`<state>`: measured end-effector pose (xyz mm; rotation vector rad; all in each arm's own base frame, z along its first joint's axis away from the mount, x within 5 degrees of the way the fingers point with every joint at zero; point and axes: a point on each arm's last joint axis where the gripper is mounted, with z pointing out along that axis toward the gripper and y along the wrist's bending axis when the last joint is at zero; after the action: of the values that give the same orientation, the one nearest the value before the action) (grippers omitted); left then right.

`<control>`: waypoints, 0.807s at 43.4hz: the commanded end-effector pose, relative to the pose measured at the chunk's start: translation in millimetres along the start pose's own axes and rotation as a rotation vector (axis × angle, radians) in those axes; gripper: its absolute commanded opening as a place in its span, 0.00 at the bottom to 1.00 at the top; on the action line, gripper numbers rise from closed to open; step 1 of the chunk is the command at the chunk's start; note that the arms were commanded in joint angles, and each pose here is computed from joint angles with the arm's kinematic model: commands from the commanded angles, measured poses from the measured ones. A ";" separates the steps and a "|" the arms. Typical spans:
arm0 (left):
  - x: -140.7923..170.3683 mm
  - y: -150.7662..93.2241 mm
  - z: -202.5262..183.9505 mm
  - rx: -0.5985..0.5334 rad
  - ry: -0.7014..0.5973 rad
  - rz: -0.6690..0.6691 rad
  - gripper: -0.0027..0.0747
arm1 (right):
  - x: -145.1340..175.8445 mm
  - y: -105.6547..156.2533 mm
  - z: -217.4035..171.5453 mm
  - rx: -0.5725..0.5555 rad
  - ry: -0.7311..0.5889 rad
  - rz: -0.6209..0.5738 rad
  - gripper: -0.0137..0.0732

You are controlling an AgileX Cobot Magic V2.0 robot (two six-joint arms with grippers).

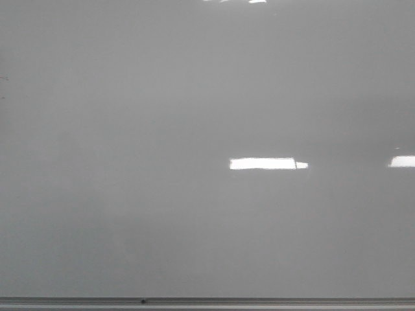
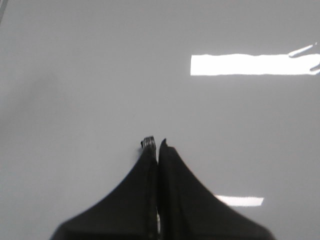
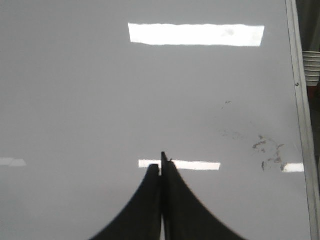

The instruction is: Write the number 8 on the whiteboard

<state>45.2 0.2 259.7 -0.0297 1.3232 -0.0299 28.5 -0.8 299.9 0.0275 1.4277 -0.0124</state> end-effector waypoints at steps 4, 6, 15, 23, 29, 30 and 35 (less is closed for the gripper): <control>-55.2 -2.3 5.9 0.004 -0.062 -0.002 0.01 | -45.3 0.4 8.9 0.005 -0.005 0.000 0.03; -67.2 -2.8 7.9 0.004 -0.062 -0.002 0.01 | -55.6 0.5 12.0 0.005 0.003 0.000 0.03; -103.9 -4.2 25.5 -0.001 0.078 -0.002 0.01 | -85.6 0.7 35.7 0.007 0.142 0.000 0.03; -110.3 -4.5 46.5 -0.009 0.260 -0.002 0.01 | -86.4 0.6 64.6 0.009 0.285 0.000 0.03; -97.9 -4.1 59.8 -0.012 0.345 -0.002 0.01 | -74.7 0.4 83.0 0.010 0.384 0.001 0.03; -95.1 -4.0 62.6 -0.013 0.365 -0.002 0.01 | -72.4 0.3 85.2 0.010 0.405 0.001 0.03; -82.8 -3.5 72.2 -0.015 0.424 -0.002 0.01 | -60.5 0.1 100.6 0.011 0.474 0.001 0.03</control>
<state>85.5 0.4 349.6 -0.0324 1.7933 -0.0192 107.5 -2.9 364.8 0.0376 1.9527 -0.0099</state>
